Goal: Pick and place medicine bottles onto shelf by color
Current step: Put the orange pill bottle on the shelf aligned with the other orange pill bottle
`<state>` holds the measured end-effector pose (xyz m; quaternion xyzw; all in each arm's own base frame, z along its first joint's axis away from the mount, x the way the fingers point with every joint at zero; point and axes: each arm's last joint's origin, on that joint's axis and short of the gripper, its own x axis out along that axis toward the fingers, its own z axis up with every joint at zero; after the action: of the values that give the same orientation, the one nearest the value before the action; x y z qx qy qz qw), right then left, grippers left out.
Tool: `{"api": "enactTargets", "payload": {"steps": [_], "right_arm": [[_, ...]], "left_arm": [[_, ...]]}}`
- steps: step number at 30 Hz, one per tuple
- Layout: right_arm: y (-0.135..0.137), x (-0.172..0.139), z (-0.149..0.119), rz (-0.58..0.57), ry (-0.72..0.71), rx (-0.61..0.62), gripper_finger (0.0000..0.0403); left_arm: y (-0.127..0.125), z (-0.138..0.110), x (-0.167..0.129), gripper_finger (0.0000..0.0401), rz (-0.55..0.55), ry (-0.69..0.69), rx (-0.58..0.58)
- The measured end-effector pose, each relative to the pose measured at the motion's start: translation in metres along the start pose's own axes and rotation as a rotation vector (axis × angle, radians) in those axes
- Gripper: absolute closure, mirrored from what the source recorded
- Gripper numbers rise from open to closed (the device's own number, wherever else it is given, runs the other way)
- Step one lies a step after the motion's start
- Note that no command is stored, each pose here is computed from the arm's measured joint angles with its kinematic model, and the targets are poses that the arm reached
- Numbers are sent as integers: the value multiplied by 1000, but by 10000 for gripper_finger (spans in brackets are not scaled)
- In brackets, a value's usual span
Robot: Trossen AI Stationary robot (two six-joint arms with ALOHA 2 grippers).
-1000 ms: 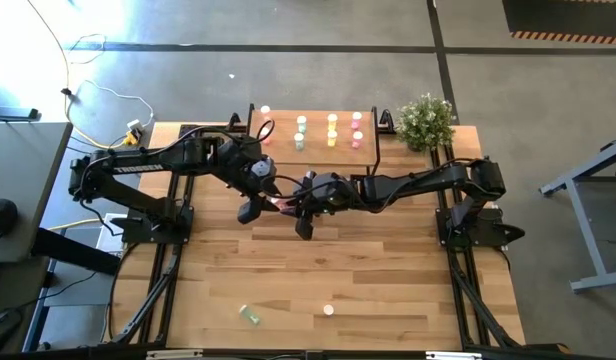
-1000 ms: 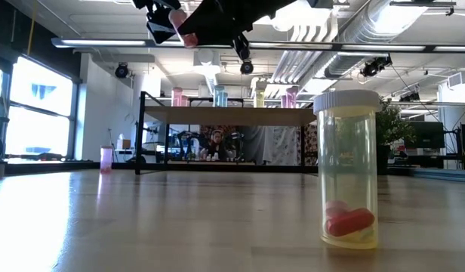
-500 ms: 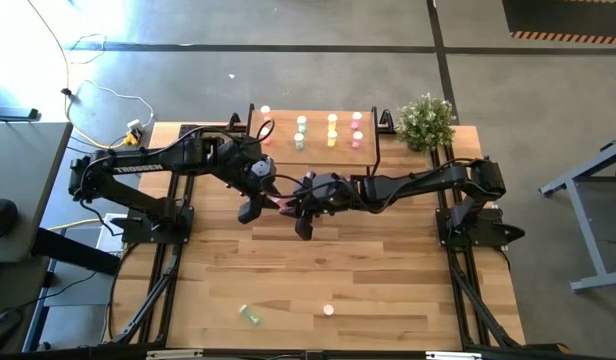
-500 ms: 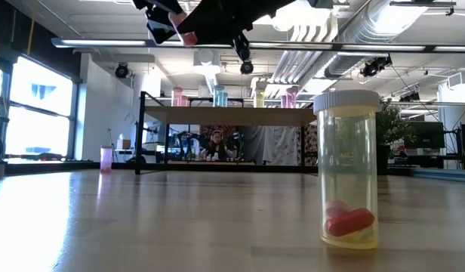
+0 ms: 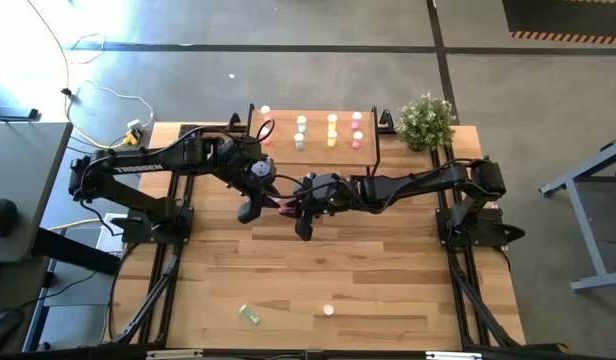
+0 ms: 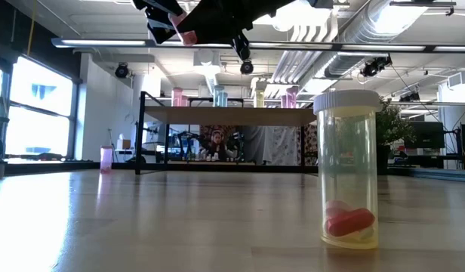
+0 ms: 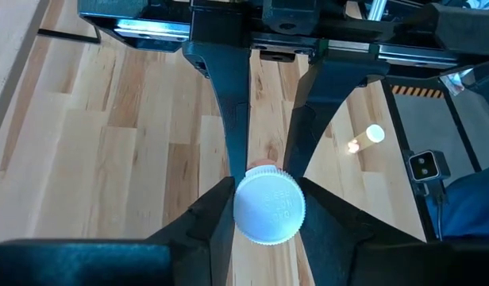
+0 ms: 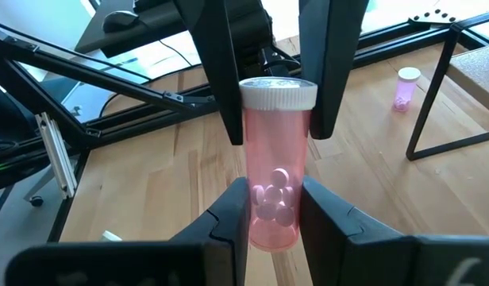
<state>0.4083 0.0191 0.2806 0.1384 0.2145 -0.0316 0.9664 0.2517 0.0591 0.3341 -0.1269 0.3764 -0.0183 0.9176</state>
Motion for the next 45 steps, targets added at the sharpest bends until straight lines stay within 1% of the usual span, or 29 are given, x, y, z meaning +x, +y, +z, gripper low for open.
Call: {"api": "enactTargets", "payload": {"steps": [4, 6, 8, 13, 16, 18, 20, 22, 24, 29, 32, 35, 39, 42, 45], "right_arm": [[0, 0, 0, -1, 0, 0, 328], [0, 0, 0, -8, -1, 5, 320], [0, 0, 0, -10, -2, 7, 305], [-1, 0, 0, -20, -4, 11, 253], [-1, 0, 0, -21, -4, 11, 227], [-1, 0, -1, -23, 4, 10, 217], [-2, -2, -1, -29, 21, 13, 214], [-3, -5, 0, -36, 31, 36, 213], [-6, -9, 1, -46, 48, 62, 214], [-15, -17, 9, -68, 33, 124, 213], [-22, -20, 13, -82, 20, 154, 213], [-29, -22, 16, -98, 9, 181, 213], [-39, -27, 22, -120, -6, 221, 213], [-47, -36, 27, -145, -14, 214, 213], [-57, -47, 34, -168, -26, 204, 213]], "left_arm": [[0, 0, 0, 287, 1, 4, 10], [0, -1, 0, 286, 8, 7, 18], [0, -1, 0, 286, 8, 11, 22], [1, -4, 0, 286, 24, 37, 30], [2, -6, 0, 286, 62, 64, 28], [3, -8, 0, 286, 76, 79, 43], [4, -9, -3, 286, 93, 100, 55], [5, -7, -11, 286, 137, 122, 75], [7, -4, -21, 286, 206, 144, 102], [18, 6, -49, 286, 392, 169, 153], [29, 7, -60, 286, 471, 200, 168], [41, 6, -65, 286, 505, 238, 150], [57, 7, -66, 286, 519, 297, 129], [66, 11, -66, 286, 504, 337, 143], [74, 20, -64, 287, 468, 341, 129]]}}
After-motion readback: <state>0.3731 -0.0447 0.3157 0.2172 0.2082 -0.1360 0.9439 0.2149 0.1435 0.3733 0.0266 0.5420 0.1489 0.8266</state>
